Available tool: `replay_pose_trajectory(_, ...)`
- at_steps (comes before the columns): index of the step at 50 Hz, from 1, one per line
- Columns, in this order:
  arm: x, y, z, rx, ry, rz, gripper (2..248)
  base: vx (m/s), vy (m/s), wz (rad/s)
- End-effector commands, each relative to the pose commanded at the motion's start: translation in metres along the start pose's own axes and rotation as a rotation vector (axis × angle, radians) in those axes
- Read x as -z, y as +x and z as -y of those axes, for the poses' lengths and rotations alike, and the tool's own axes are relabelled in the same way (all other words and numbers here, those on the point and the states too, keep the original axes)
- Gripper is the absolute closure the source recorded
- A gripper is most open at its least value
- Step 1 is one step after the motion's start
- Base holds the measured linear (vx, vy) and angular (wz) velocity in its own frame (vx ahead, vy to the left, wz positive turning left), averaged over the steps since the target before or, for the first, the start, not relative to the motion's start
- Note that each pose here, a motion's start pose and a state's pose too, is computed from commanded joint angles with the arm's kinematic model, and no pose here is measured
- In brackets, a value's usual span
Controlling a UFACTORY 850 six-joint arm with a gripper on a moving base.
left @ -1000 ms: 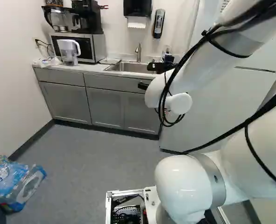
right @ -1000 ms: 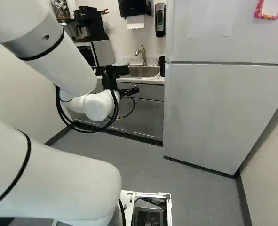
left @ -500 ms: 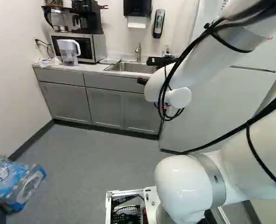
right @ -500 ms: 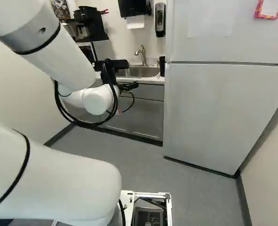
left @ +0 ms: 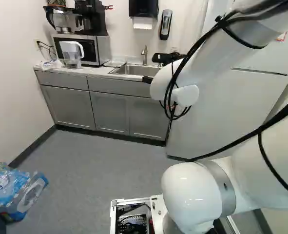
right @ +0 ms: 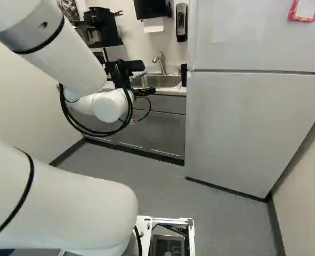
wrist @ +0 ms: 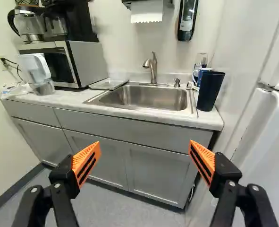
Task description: Rinse the cup and place it in the tray
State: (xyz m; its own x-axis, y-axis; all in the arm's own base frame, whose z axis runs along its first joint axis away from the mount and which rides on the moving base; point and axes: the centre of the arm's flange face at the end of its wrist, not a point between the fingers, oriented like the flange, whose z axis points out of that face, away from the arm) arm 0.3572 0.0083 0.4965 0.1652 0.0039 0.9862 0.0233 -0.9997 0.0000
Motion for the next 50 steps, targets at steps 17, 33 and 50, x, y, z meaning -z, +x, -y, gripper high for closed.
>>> replay_pose_trajectory(17, -0.005, 0.017, 0.002, 0.001, 0.006, -0.014, 3, 0.000, 0.000, 0.000)
replay_pose_trajectory(33, -0.010, 0.034, 0.003, 0.001, 0.009, -0.028, 3, 0.000, 0.000, 0.000)
replay_pose_trajectory(50, -0.017, 0.050, 0.003, 0.001, 0.008, -0.023, 3, 0.000, 0.000, 0.000)
